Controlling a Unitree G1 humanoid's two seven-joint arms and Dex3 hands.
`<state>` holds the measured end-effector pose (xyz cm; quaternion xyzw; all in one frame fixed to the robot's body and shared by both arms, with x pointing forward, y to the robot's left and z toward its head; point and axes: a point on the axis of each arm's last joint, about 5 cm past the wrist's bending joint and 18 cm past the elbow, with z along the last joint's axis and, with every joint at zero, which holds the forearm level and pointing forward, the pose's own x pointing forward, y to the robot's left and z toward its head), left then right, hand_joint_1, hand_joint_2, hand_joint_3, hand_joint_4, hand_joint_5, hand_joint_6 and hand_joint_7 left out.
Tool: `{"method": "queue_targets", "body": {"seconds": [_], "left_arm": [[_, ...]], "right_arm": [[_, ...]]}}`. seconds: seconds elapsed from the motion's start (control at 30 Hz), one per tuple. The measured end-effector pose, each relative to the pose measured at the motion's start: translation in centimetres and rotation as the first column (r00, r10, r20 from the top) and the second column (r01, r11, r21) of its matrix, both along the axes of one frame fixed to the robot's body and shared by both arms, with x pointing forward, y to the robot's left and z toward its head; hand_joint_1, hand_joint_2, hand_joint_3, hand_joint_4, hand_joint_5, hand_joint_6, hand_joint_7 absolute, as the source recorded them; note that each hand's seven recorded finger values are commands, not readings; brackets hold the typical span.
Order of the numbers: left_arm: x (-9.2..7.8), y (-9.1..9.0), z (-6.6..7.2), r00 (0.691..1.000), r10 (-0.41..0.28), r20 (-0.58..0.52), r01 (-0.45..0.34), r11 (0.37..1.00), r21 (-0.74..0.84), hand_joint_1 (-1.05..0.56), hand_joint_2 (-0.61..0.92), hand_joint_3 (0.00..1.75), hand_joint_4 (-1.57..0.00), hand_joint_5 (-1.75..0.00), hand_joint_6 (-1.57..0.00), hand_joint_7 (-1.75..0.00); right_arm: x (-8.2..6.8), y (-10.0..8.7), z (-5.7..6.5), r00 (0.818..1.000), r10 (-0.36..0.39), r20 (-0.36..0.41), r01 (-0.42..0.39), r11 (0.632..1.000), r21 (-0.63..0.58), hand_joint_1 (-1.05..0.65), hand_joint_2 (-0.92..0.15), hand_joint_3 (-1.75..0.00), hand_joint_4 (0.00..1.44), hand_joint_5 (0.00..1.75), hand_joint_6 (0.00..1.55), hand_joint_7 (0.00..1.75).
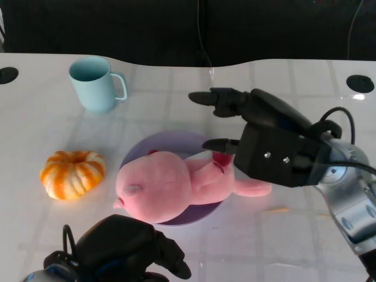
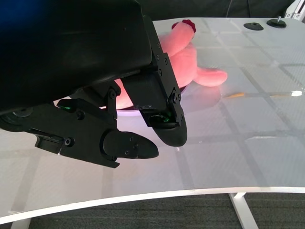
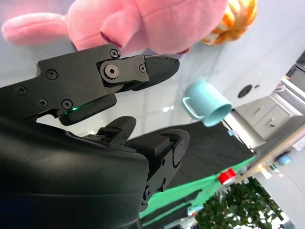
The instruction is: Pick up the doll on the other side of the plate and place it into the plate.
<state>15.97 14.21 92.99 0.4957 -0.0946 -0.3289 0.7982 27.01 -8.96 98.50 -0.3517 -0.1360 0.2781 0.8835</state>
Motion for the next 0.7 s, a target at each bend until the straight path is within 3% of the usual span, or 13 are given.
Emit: {"method": "queue_targets", "body": {"seconds": [0.07, 0.13, 0.2, 0.43, 0.6, 0.63, 0.7], "left_arm": [[0.0, 0.0, 0.0, 1.000, 0.001, 0.000, -0.001, 1.000, 0.000, -0.26, 0.92, 0.26, -0.80, -1.20, -1.10, 0.00], [-0.1, 0.0, 0.0, 1.000, 0.000, 0.001, 0.000, 1.000, -0.001, -0.25, 0.92, 0.24, -0.80, -1.23, -1.11, -0.01], [-0.2, 0.0, 0.0, 1.000, 0.000, 0.001, 0.000, 1.000, 0.003, -0.25, 0.92, 0.23, -0.79, -1.24, -1.11, -0.01], [-0.4, 0.1, 0.1, 1.000, 0.000, 0.002, 0.000, 1.000, 0.001, -0.25, 0.92, 0.21, -0.81, -1.21, -1.11, -0.01], [-0.4, 0.0, 0.2, 1.000, 0.000, 0.008, 0.000, 1.000, 0.001, -0.25, 0.92, 0.23, -0.80, -1.19, -1.10, 0.00], [-0.3, 0.0, 0.2, 1.000, 0.000, 0.008, 0.000, 1.000, 0.000, -0.25, 0.92, 0.23, -0.80, -1.19, -1.09, 0.00], [-0.3, 0.1, 0.1, 1.000, 0.002, 0.004, -0.002, 1.000, -0.002, -0.25, 0.92, 0.24, -0.79, -1.19, -1.09, 0.00]], "right_arm": [[-0.4, -0.3, 0.0, 1.000, -0.005, 0.005, 0.005, 1.000, 0.007, -0.66, -0.92, -0.28, 0.27, 0.51, 0.40, 0.03], [-0.9, -0.8, -0.1, 1.000, -0.019, 0.005, 0.019, 0.999, 0.028, -0.61, -0.92, -0.25, 0.25, 0.71, 0.47, 0.05], [-1.4, -1.4, -0.4, 0.999, -0.044, 0.007, 0.044, 0.997, 0.056, -0.57, -0.92, -0.24, 0.27, 0.79, 0.53, 0.07], [-3.9, -3.8, -2.4, 0.987, -0.147, 0.063, 0.134, 0.975, 0.175, -0.28, -0.92, -0.13, 0.58, 1.05, 0.81, 0.21], [-5.5, -6.3, -3.4, 0.968, -0.228, 0.101, 0.201, 0.953, 0.224, -0.15, -0.92, -0.14, 0.69, 1.12, 0.95, 0.31], [-5.8, -6.6, -3.6, 0.966, -0.234, 0.110, 0.204, 0.952, 0.227, -0.13, -0.89, -0.21, 0.74, 1.10, 0.97, 0.33], [-6.5, -7.4, -3.9, 0.962, -0.247, 0.115, 0.219, 0.952, 0.213, -0.09, -0.68, -0.60, 0.81, 1.12, 1.01, 0.38]]}}
